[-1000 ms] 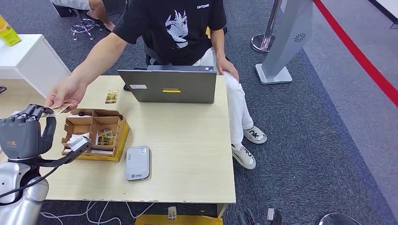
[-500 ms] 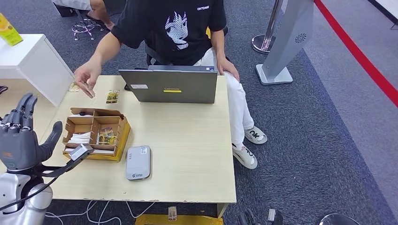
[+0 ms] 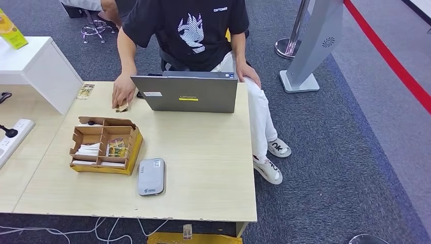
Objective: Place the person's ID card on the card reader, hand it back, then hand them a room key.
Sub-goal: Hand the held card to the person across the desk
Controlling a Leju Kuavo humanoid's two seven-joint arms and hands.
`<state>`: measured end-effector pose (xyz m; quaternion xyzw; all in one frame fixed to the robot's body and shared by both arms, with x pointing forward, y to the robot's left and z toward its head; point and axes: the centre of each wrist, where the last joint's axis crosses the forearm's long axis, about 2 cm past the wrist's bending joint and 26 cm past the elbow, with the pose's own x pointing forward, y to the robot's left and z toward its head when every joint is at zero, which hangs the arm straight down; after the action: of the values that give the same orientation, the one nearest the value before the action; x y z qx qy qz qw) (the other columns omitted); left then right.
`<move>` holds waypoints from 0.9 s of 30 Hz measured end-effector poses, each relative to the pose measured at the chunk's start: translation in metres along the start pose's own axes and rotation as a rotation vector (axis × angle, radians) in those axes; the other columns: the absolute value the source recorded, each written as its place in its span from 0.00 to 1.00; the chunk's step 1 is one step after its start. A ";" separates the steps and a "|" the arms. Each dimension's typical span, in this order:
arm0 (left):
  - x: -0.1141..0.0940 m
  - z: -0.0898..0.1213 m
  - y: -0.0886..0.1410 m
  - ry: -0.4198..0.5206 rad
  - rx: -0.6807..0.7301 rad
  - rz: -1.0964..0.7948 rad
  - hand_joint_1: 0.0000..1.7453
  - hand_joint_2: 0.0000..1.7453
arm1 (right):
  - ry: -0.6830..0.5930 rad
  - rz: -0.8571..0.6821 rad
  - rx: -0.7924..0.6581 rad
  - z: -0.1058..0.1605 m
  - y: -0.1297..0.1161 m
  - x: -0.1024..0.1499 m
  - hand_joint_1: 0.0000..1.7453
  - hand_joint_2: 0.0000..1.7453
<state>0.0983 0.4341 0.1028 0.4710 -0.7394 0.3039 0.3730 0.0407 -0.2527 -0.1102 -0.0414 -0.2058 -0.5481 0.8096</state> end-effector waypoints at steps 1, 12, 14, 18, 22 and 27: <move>0.001 0.001 0.004 -0.012 -0.019 -0.054 0.00 1.00 | -0.001 -0.005 -0.001 0.000 0.001 0.000 0.00 1.00; 0.003 0.007 0.024 0.003 0.015 -0.143 0.00 1.00 | 0.001 -0.026 -0.020 -0.001 0.001 0.002 0.00 1.00; 0.003 0.008 0.026 0.013 0.024 -0.127 0.00 1.00 | 0.010 -0.019 -0.038 -0.001 0.001 0.002 0.00 1.00; -0.004 0.010 0.032 0.040 0.033 -0.097 0.00 1.00 | 0.036 0.018 -0.084 -0.001 0.000 0.002 0.00 1.00; -0.014 0.014 0.038 0.077 0.044 -0.086 0.00 1.00 | 0.047 0.058 -0.108 -0.001 0.000 0.002 0.00 1.00; -0.037 0.030 0.044 0.183 0.087 -0.015 0.75 1.00 | 0.066 0.134 -0.132 -0.002 0.000 0.004 0.60 1.00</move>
<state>0.0598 0.4439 0.0508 0.4626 -0.6846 0.3746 0.4207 0.0428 -0.2564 -0.1100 -0.0903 -0.1390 -0.5062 0.8464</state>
